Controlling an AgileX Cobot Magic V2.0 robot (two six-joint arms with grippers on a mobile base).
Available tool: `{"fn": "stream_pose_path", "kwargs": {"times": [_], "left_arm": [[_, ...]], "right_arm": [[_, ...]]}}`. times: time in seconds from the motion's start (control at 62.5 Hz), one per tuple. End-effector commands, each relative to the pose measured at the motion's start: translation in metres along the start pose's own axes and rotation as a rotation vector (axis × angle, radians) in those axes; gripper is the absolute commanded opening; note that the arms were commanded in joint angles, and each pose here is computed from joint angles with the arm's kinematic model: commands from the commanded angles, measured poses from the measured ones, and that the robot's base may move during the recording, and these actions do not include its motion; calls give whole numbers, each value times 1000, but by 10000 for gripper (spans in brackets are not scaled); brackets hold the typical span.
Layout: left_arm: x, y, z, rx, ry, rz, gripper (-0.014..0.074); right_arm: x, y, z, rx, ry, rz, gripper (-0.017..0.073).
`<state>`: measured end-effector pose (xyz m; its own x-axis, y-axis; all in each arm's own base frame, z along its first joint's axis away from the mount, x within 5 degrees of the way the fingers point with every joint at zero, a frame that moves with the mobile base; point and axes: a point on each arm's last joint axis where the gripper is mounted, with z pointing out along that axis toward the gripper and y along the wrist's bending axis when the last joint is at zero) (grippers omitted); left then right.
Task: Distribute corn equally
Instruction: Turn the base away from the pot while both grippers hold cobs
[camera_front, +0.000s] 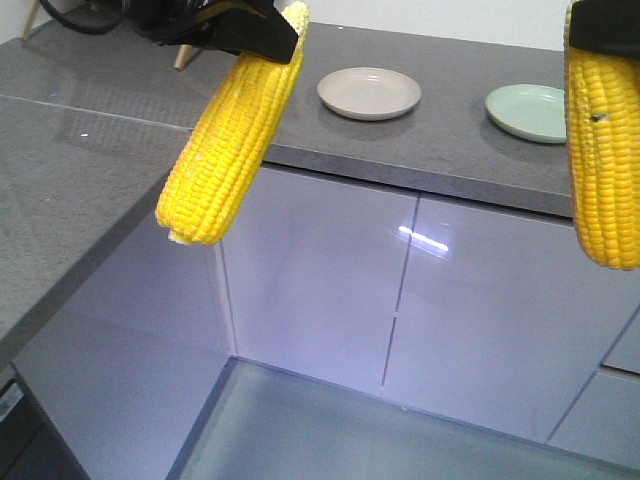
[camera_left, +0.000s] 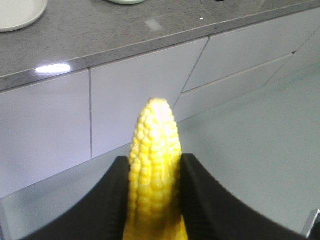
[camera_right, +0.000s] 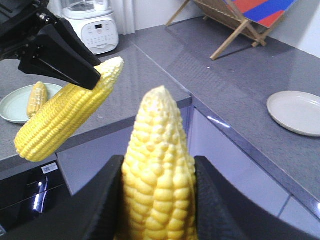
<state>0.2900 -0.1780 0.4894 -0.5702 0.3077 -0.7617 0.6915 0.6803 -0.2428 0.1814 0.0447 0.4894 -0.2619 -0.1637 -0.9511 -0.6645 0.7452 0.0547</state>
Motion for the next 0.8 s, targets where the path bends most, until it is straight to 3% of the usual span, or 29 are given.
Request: {"fn": "stream_pose_path", "kwargs": {"times": [0.0, 0.784], "left_arm": [[-5, -14, -26, 26, -85, 14, -6], [-5, -14, -26, 26, -85, 14, -6]], "right_arm": [[-12, 3, -7, 20, -87, -1, -6], [-12, 3, -7, 20, -87, -1, -6]]}}
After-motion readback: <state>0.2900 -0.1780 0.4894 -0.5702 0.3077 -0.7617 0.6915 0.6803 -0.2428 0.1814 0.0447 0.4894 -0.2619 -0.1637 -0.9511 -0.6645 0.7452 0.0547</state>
